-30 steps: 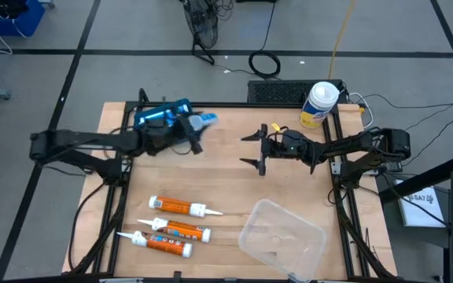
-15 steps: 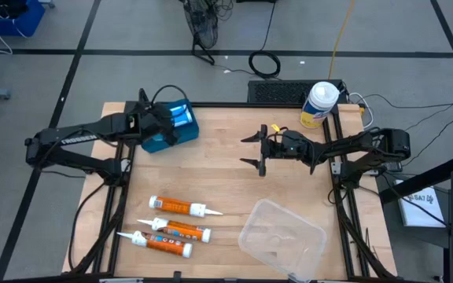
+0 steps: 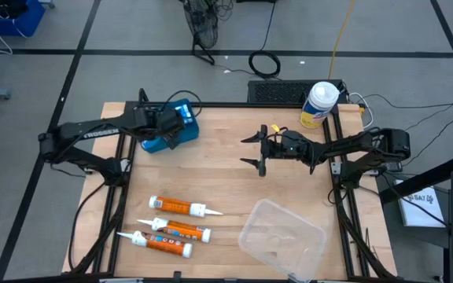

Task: Pick & place silicon tubes, Sealant and Lysol wipes
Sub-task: Put the blue sealant into the blue bin

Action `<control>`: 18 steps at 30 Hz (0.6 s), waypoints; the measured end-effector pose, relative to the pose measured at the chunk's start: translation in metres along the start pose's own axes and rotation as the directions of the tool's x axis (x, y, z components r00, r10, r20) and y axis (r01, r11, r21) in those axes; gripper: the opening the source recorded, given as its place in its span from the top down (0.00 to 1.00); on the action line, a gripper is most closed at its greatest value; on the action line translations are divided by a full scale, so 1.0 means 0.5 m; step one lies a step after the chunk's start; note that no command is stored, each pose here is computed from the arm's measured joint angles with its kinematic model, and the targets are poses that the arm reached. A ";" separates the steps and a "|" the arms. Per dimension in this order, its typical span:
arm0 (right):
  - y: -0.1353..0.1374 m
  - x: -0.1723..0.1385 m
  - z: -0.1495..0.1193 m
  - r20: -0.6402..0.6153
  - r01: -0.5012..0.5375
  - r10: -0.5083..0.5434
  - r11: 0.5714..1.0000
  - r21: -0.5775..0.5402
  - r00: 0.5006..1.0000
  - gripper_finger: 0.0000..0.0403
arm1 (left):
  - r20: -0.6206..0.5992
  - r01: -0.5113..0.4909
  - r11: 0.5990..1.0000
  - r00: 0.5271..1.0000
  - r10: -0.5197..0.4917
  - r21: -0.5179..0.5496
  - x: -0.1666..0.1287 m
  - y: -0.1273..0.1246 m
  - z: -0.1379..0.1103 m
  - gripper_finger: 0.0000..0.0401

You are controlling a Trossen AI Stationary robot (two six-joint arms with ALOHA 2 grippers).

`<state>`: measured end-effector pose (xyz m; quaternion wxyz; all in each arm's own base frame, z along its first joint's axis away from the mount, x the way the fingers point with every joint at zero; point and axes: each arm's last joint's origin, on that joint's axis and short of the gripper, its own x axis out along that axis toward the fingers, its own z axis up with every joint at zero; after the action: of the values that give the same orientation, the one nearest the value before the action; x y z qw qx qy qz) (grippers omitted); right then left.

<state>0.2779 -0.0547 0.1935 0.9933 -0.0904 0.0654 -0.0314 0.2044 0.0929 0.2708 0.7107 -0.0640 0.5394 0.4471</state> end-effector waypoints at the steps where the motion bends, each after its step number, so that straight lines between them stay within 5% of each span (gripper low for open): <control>1: 0.000 0.000 0.000 -0.001 0.000 0.000 1.000 0.000 1.000 0.26 | -0.015 0.000 1.000 1.000 0.000 0.005 0.007 -0.003 0.002 0.47; 11: 0.000 0.000 -0.002 -0.008 -0.001 0.001 1.000 0.001 1.000 0.26 | -0.083 -0.018 1.000 0.996 0.020 0.023 0.043 -0.017 0.012 0.46; 18: 0.000 0.000 -0.002 -0.009 -0.002 0.002 1.000 0.001 1.000 0.26 | -0.072 -0.019 0.999 0.997 0.021 0.026 0.042 -0.017 0.014 0.05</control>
<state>0.2777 -0.0547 0.1924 0.9930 -0.0896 0.0701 -0.0311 0.2155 0.1038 0.2529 0.6870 -0.0657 0.5710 0.4446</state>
